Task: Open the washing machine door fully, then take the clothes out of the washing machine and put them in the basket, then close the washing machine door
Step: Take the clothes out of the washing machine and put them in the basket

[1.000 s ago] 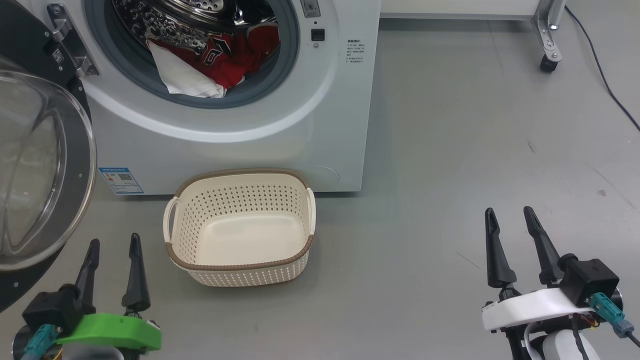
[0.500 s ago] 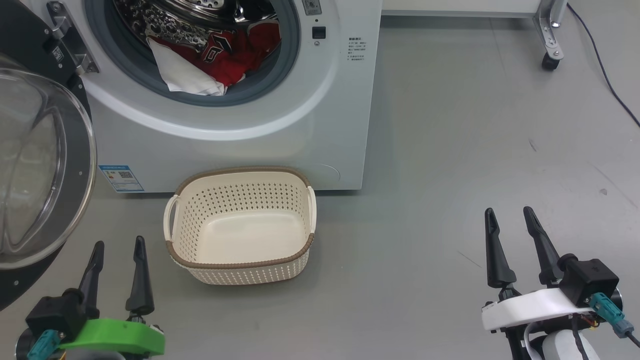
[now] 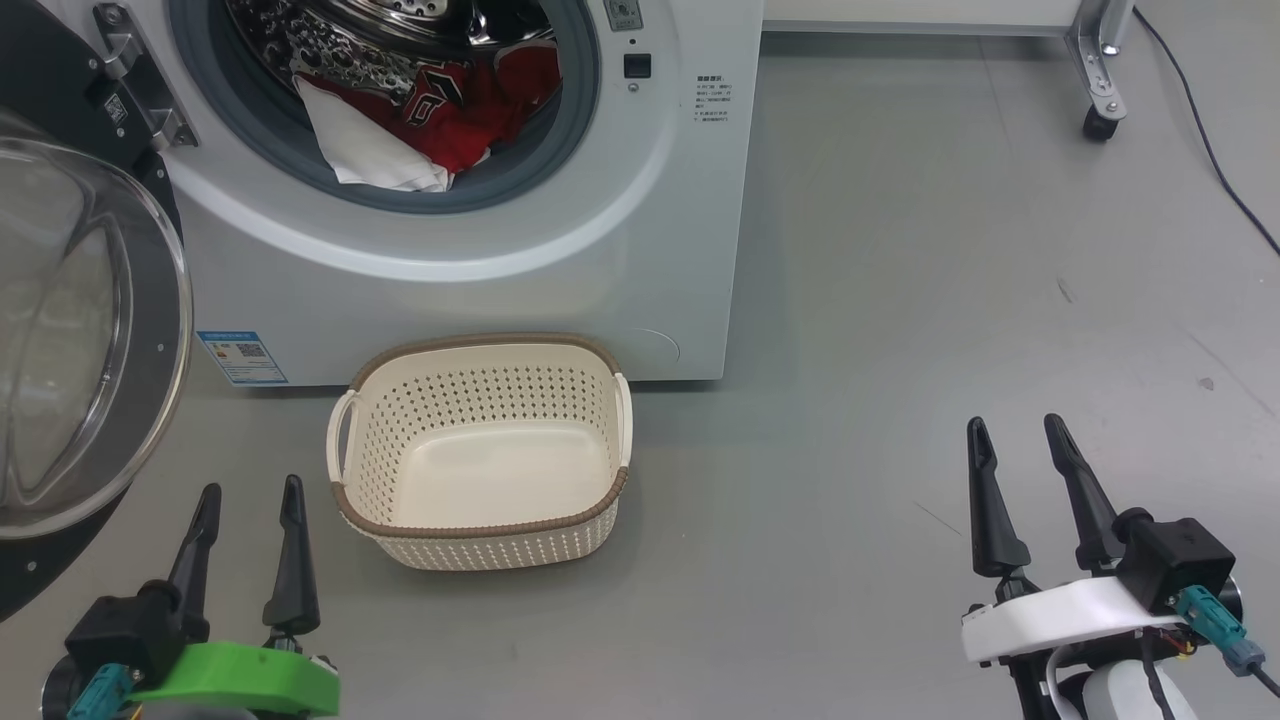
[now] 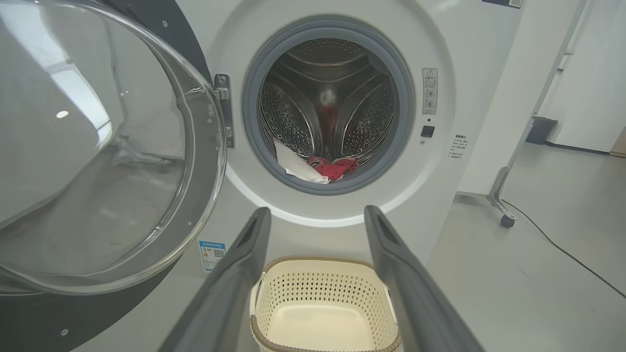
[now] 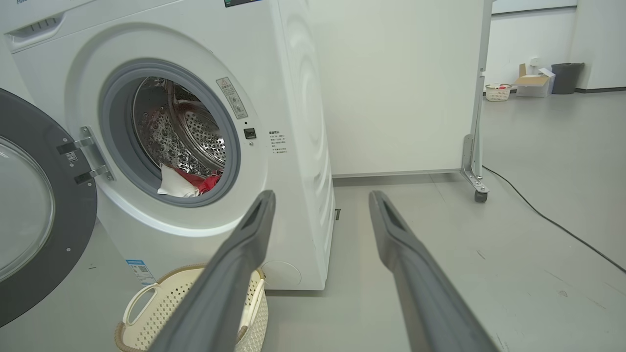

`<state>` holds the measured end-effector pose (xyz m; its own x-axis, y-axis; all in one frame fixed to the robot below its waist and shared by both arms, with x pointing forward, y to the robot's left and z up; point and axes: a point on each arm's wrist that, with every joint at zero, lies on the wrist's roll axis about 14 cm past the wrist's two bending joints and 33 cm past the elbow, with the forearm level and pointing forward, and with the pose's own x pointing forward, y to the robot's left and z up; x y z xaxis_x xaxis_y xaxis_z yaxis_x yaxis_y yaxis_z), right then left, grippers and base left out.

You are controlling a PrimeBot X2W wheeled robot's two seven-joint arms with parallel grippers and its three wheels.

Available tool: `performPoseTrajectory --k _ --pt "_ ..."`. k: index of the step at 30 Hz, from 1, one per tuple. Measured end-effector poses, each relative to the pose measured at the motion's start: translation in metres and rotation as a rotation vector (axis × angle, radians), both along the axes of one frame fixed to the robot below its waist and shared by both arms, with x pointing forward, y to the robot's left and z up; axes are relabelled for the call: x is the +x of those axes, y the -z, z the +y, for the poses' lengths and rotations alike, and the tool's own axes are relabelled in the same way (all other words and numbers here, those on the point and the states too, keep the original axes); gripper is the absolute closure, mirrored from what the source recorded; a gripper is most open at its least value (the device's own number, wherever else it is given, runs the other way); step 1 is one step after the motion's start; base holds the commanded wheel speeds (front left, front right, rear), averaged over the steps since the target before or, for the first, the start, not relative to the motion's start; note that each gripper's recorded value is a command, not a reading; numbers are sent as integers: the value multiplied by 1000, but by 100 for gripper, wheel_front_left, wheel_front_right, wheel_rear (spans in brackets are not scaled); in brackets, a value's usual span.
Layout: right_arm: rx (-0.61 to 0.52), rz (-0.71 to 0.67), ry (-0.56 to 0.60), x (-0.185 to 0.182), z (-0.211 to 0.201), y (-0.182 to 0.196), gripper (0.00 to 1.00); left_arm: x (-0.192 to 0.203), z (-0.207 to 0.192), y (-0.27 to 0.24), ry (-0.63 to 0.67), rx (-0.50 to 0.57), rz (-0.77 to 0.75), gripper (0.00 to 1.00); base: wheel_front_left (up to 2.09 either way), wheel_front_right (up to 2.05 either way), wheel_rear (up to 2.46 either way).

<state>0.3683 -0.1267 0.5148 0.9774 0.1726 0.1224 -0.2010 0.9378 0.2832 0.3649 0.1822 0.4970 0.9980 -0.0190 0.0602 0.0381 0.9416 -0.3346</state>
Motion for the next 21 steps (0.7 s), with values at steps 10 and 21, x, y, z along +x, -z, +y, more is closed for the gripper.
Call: performPoseTrajectory --k 10,21 --pt "0 0 -4 -1 1 0 0 0 -7 -6 20 -17 -19 0 13 -13 0" --pt "0 2 -6 -1 2 1 0 -2 -7 -8 18 -24 -26 0 56 -56 0"
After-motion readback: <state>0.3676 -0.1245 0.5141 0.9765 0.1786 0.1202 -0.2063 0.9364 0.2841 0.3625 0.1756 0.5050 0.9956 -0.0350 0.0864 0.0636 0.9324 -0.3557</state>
